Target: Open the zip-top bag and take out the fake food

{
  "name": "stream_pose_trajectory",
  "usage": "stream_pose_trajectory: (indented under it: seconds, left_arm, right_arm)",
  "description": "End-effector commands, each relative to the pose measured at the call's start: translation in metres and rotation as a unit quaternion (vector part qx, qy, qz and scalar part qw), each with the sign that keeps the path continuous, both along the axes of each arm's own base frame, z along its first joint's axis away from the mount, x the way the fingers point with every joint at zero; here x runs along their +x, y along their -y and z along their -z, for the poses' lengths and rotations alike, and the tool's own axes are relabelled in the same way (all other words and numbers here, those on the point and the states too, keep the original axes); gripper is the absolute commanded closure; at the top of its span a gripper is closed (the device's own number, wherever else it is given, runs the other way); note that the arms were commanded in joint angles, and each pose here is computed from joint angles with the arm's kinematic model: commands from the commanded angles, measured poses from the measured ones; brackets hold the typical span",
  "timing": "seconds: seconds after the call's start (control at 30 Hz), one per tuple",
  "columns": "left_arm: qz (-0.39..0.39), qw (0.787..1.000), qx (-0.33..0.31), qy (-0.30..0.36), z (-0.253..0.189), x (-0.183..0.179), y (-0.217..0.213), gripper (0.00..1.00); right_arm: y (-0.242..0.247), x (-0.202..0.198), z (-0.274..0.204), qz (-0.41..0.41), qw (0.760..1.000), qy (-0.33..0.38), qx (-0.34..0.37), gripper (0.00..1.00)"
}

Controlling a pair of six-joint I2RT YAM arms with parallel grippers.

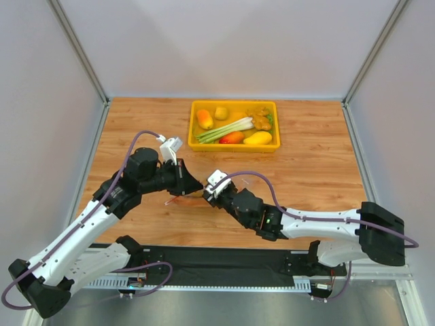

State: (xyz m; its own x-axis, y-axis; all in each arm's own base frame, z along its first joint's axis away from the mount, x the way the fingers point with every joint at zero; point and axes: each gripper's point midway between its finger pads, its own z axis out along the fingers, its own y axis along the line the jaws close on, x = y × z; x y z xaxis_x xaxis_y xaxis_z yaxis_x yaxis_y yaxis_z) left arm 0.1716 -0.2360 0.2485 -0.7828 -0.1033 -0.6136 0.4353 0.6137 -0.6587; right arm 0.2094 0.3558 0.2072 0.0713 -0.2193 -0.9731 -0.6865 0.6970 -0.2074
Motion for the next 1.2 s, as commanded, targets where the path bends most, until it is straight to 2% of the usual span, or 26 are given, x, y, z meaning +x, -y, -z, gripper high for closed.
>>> stream_pose_trajectory:
  seconds: [0.0,0.07,0.1,0.17,0.23,0.33,0.37,0.47,0.63,0.67,0.87,1.17]
  left_arm:
    - [0.03,0.999,-0.036,0.019,-0.026,-0.008,0.008,1.0]
    - [0.037,0.999,-0.033,0.02,-0.025,-0.009,0.009,1.0]
    - [0.041,0.998,-0.032,0.021,-0.025,-0.01,0.009,1.0]
    - [0.047,0.998,-0.024,0.025,-0.022,-0.01,0.008,1.0]
    - [0.045,0.998,-0.014,0.029,-0.019,-0.009,0.006,1.0]
    - [0.034,0.998,0.008,0.046,-0.016,-0.004,-0.001,0.67]
    - [0.031,0.998,0.017,0.059,-0.017,-0.003,-0.005,0.49]
    - [-0.001,0.995,0.039,0.089,-0.021,0.003,-0.019,0.36]
    - [-0.052,0.987,0.092,0.123,-0.014,0.017,-0.043,0.35]
    - [-0.056,0.986,0.097,0.124,-0.011,0.019,-0.045,0.35]
    - [-0.074,0.981,0.144,0.106,0.021,0.035,-0.048,0.4]
    - [-0.034,0.983,0.126,0.126,0.023,0.045,-0.025,0.4]
  right_arm:
    - [-0.002,0.01,-0.017,0.021,0.999,0.036,0.02,0.54]
    - [-0.005,0.008,-0.014,0.012,0.999,0.035,0.019,0.66]
    - [-0.006,0.008,-0.013,0.011,0.999,0.032,0.022,0.81]
    - [-0.005,0.007,-0.012,0.012,0.999,0.029,0.027,0.99]
    - [-0.004,0.007,-0.011,0.014,0.999,0.023,0.031,1.0]
    - [0.001,0.007,-0.01,0.022,0.999,0.011,0.033,1.0]
    - [0.004,0.008,-0.014,0.026,0.999,0.007,0.039,1.0]
    - [0.012,0.009,-0.017,0.03,0.998,-0.019,0.053,1.0]
    - [0.026,0.013,-0.023,0.035,0.995,-0.062,0.069,1.0]
    - [0.027,0.012,-0.029,0.028,0.992,-0.078,0.09,1.0]
    - [0.035,0.009,-0.044,-0.001,0.986,-0.127,0.107,1.0]
    - [0.044,0.002,-0.058,-0.041,0.976,-0.171,0.125,1.0]
